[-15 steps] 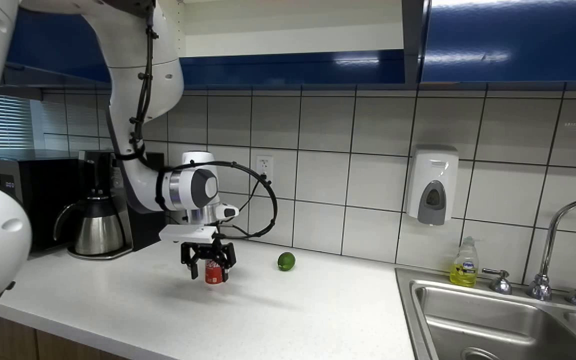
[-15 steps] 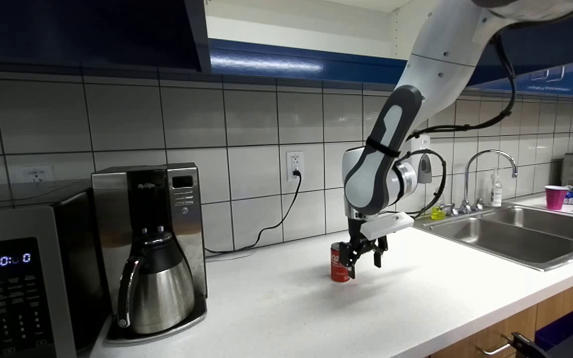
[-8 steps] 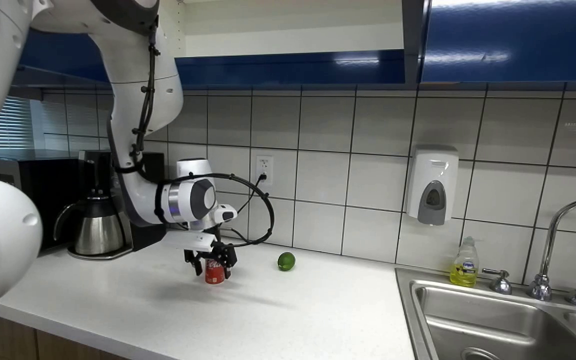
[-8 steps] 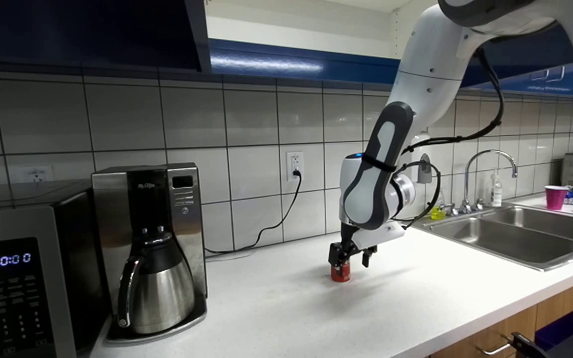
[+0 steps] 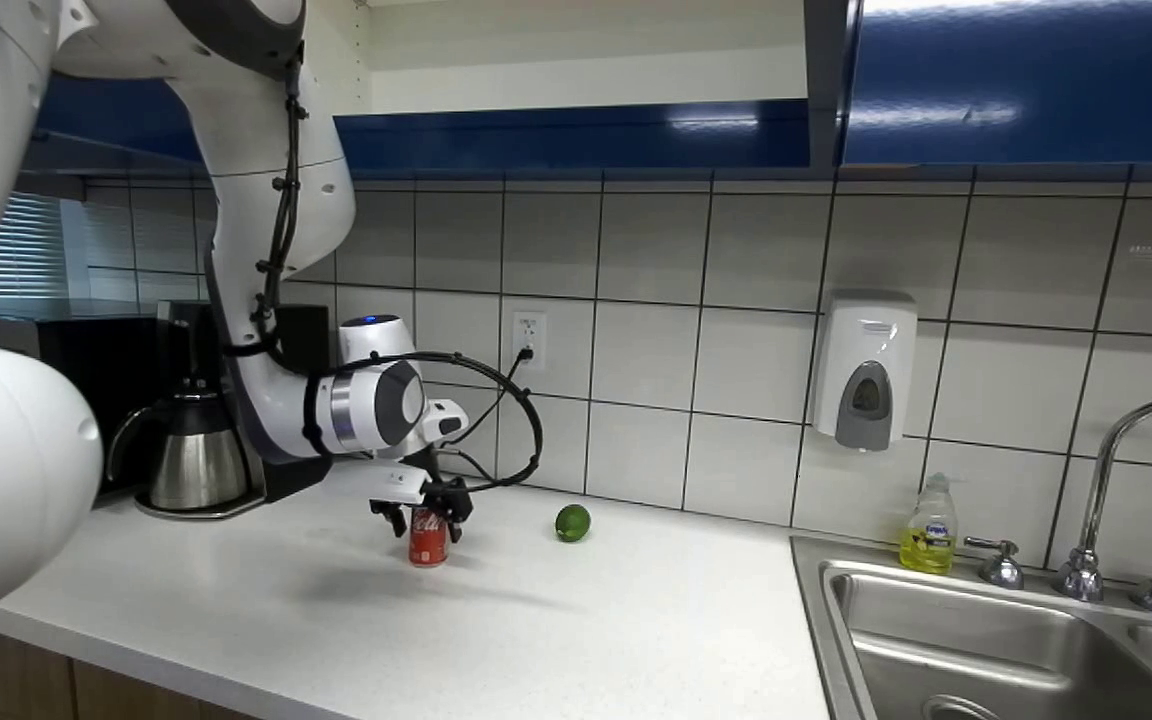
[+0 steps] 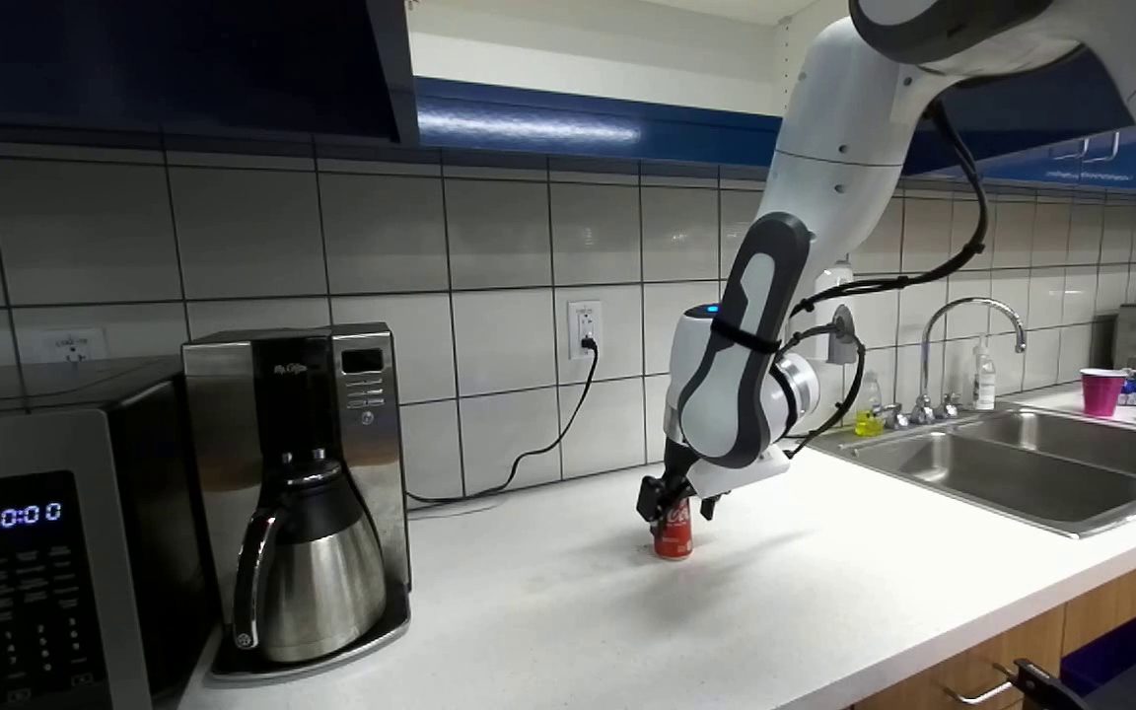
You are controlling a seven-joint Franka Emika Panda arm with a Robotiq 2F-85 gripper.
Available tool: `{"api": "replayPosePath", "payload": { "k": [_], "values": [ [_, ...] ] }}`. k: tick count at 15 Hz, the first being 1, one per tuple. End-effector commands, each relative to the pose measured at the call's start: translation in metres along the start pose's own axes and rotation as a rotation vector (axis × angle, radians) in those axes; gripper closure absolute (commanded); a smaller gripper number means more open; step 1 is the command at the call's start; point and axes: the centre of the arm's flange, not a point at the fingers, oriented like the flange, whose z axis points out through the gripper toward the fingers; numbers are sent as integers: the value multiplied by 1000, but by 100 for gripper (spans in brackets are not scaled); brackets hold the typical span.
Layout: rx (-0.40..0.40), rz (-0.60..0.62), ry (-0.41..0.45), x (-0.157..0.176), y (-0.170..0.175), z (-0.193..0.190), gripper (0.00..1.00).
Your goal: Put the red can inside the cabinet
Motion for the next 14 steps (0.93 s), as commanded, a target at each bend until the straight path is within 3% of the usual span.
{"api": "replayPosePath", "payload": {
  "k": [1,4,5,7,10,11,14],
  "values": [
    [-6,6,39,0,-9,4,0],
    [-6,7,53,0,-12,6,0],
    [-5,10,60,0,-13,6,25],
    [-2,11,70,0,-14,6,34],
    [-2,7,80,-1,-16,8,58],
    [-1,13,86,-1,-16,8,63],
    [1,23,92,0,-16,10,63]
  ]
}}
